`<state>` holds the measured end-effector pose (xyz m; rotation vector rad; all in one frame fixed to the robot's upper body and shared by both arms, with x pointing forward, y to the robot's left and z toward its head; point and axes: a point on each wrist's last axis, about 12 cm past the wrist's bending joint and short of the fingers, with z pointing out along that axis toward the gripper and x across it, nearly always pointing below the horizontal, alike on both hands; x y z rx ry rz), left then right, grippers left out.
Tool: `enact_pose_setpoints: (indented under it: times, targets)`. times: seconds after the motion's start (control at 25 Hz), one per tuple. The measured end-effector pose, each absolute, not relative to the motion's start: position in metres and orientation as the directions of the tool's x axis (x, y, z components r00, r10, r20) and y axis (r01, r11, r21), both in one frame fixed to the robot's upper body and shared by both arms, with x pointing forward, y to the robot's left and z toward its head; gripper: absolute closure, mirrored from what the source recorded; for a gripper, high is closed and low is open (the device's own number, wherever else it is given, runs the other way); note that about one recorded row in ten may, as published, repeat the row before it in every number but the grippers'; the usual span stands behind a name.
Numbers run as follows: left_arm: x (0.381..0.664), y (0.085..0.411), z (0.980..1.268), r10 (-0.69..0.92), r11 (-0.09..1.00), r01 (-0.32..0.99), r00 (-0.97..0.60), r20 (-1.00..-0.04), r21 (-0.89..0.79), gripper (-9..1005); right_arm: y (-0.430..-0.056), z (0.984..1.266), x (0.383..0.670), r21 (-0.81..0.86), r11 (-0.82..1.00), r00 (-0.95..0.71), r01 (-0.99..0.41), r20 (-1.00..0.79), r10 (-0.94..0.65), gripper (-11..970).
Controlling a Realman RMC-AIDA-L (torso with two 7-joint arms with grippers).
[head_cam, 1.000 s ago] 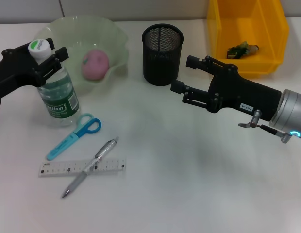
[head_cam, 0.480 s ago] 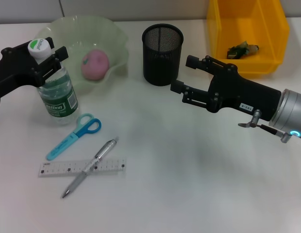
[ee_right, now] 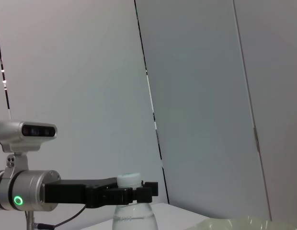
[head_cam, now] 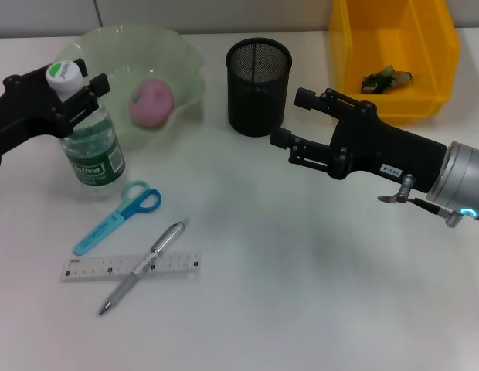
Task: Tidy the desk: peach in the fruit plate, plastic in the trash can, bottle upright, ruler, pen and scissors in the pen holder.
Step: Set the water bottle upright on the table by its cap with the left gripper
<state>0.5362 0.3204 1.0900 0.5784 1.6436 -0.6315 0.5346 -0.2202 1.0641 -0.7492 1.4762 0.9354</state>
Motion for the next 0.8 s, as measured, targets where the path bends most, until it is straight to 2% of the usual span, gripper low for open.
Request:
enact_pose_setpoints:
  times: [0.44, 0.64, 0.8]
  targets:
    - [0.537, 0.3194, 1.0919, 0.026, 0.723, 0.686, -0.148, -0.989, -0.083, 453, -0.2203, 1.0641, 0.5346, 0.133, 0.474, -0.119, -0.87, -0.991, 0.06, 173]
    - [0.5368, 0.3189, 1.0915, 0.027, 0.722, 0.687, -0.147, -0.989, -0.083, 373, -0.2203, 1.0641, 0.5347, 0.133, 0.474, -0.119, -0.871, -0.991, 0.06, 173]
    - [0.5363, 0.3189, 1.091, 0.026, 0.722, 0.686, -0.149, -0.988, -0.084, 378, -0.2203, 1.0641, 0.5347, 0.133, 0.474, -0.119, -0.871, -0.991, 0.06, 173]
